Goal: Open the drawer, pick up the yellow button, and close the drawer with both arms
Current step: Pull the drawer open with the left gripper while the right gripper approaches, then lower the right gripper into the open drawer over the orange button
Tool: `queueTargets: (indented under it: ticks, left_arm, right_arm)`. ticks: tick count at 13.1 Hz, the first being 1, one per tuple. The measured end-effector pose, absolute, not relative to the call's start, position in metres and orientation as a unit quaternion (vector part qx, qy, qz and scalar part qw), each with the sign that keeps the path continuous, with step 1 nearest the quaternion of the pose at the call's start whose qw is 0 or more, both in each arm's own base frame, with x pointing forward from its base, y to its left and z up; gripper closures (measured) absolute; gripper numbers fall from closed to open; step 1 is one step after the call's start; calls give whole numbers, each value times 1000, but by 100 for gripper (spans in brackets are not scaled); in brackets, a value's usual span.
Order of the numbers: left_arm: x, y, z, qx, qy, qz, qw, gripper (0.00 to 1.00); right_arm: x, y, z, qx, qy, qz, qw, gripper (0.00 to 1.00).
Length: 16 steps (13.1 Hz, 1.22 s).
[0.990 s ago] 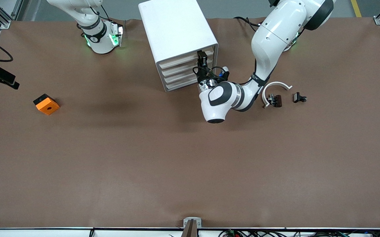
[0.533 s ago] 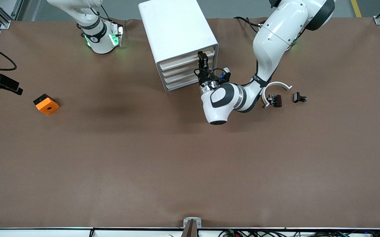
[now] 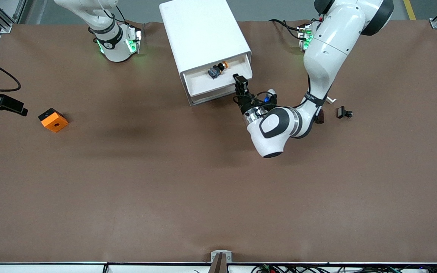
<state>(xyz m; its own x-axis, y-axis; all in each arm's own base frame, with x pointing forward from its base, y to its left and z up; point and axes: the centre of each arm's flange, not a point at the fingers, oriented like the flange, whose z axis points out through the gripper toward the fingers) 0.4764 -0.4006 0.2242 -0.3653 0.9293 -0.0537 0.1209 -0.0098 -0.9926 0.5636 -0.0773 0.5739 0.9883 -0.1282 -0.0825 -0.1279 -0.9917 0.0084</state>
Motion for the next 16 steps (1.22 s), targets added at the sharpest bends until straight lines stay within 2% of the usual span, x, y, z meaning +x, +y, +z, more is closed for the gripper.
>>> queueTargets:
  ticks: [4,7,9,12,16]
  left_arm:
    - [504,-378,225,-412,-626,578,324,92]
    - [521,-364,223,-395,-637,589,303,92]
    - [531,-354,221,-384,-643,596,290,92]
    - [551,-337,217,-368,-661,599,260,90]
    - [578,-313,221,-358,-679,601,224,89]
  right_arm:
    - [579,-75,538,995,-71,-70,5,0]
    - [584,-43,540,991,-117,-67,10,0]
    - [585,24,542,984,-163,-65,19,0]
    - [568,135,541,974,-215,-67,29,0]
    - [535,236,543,955,-282,-90,-3,0]
